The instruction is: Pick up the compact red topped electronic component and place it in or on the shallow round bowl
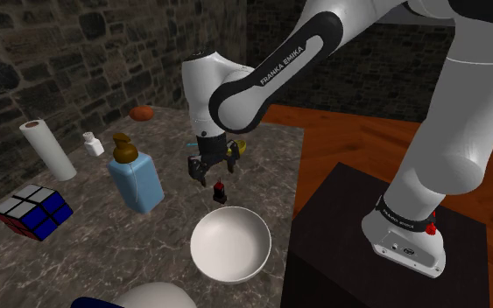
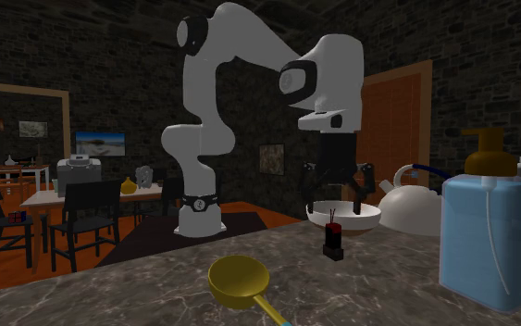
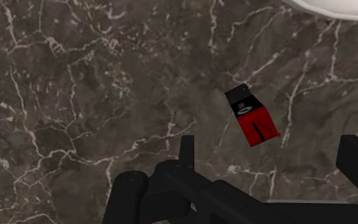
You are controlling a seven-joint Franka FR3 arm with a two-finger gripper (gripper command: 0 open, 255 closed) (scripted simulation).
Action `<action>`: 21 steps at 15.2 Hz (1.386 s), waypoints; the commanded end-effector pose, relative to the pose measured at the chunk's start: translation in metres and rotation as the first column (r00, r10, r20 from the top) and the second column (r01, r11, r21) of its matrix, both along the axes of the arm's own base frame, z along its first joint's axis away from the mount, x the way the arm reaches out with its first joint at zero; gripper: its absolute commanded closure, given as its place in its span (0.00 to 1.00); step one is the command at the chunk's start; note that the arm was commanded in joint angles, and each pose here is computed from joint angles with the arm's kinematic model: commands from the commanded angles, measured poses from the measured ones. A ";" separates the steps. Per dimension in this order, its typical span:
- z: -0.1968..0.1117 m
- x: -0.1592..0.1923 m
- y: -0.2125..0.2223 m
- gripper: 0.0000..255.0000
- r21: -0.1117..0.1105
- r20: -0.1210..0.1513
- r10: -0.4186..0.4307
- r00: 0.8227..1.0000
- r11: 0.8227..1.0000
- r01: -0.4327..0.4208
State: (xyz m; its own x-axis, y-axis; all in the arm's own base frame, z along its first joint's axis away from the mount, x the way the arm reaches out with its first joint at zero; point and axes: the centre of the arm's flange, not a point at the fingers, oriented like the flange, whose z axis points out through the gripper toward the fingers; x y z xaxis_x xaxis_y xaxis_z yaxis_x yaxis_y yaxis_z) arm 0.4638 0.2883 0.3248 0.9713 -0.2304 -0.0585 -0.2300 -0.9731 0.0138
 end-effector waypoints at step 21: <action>-0.040 0.000 0.001 1.00 0.001 0.000 -0.003 1.000 1.000 0.003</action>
State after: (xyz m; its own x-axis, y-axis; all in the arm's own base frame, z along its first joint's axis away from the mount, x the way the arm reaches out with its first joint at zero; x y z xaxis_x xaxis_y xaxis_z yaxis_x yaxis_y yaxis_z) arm 0.4634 0.2896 0.2849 0.9707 -0.2329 -0.0583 -0.2326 -0.9725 0.0131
